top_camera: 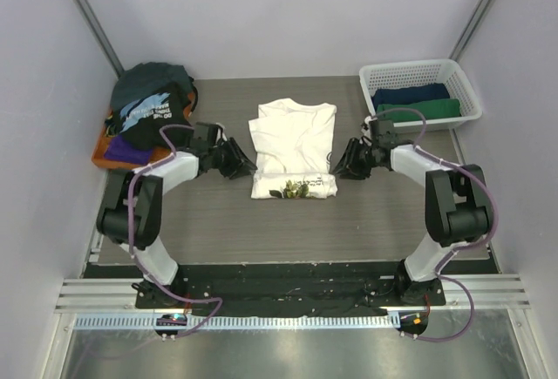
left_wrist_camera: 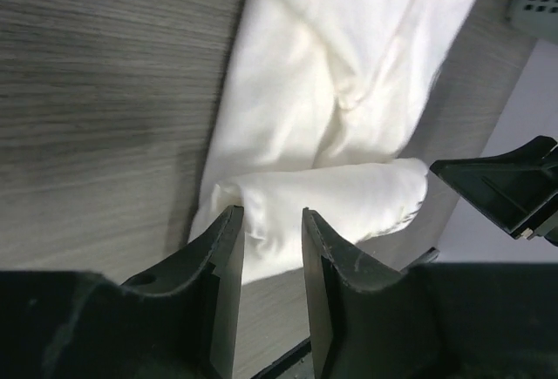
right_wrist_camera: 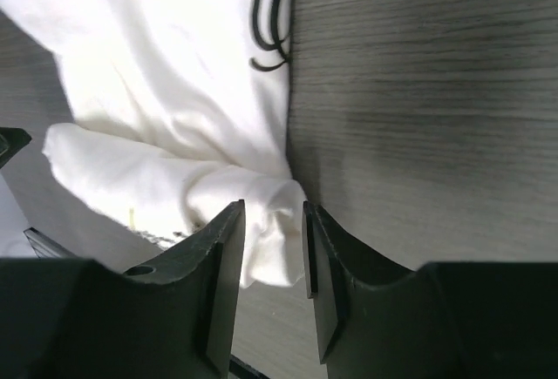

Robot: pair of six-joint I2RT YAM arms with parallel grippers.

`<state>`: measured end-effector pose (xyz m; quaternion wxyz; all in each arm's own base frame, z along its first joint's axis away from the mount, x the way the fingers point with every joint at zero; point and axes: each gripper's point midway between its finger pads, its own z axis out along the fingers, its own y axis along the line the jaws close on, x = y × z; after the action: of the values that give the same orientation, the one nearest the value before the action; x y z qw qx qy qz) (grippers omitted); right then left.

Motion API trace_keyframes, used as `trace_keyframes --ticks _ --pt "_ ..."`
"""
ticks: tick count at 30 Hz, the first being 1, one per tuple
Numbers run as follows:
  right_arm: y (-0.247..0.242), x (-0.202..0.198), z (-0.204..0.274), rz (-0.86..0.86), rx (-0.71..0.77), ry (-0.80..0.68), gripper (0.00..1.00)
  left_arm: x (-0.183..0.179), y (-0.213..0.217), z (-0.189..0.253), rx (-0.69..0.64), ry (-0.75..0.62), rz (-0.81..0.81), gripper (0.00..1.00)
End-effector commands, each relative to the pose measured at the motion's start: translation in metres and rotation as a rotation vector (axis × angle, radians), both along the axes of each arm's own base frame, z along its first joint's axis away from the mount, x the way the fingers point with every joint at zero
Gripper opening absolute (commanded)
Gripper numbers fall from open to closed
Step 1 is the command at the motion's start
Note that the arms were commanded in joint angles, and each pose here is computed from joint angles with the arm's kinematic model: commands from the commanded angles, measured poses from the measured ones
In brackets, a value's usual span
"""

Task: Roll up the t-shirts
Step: Roll the T-shirt to the center of the board.

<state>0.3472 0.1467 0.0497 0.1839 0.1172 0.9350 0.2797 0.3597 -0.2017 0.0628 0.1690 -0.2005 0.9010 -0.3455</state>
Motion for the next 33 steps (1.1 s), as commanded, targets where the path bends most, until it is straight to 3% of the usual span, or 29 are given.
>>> trace_keyframes --ticks 1,3,4,7,10,15,21,28,33 --pt "0.004 0.003 0.073 0.027 0.044 -0.19 0.38 0.004 0.011 0.072 0.033 -0.251 0.044 0.37" --pt "0.017 -0.004 0.087 0.066 0.125 -0.225 0.34 -0.009 0.005 0.075 0.032 -0.263 0.03 0.36" --pt "0.021 -0.013 0.087 0.081 0.159 -0.22 0.26 -0.013 0.001 0.078 0.027 -0.27 0.021 0.35" --pt "0.047 -0.03 0.092 0.144 0.294 -0.219 0.1 -0.031 -0.026 0.081 -0.047 -0.283 -0.055 0.2" --pt "0.082 -0.042 0.1 0.226 0.426 -0.252 0.01 -0.042 -0.051 0.075 -0.105 -0.269 -0.131 0.09" --pt "0.113 -0.049 0.089 0.267 0.491 -0.212 0.01 -0.037 -0.067 0.057 -0.137 -0.25 -0.178 0.04" --pt "0.129 -0.019 0.064 0.283 0.514 -0.178 0.01 -0.015 -0.075 0.04 -0.12 -0.259 -0.195 0.01" --pt "0.11 0.011 -0.011 0.197 0.494 -0.048 0.01 0.008 -0.056 -0.019 -0.076 -0.162 -0.123 0.0" --pt "0.095 0.024 -0.026 0.155 0.499 -0.037 0.01 0.018 -0.05 -0.03 -0.057 -0.164 -0.1 0.0"
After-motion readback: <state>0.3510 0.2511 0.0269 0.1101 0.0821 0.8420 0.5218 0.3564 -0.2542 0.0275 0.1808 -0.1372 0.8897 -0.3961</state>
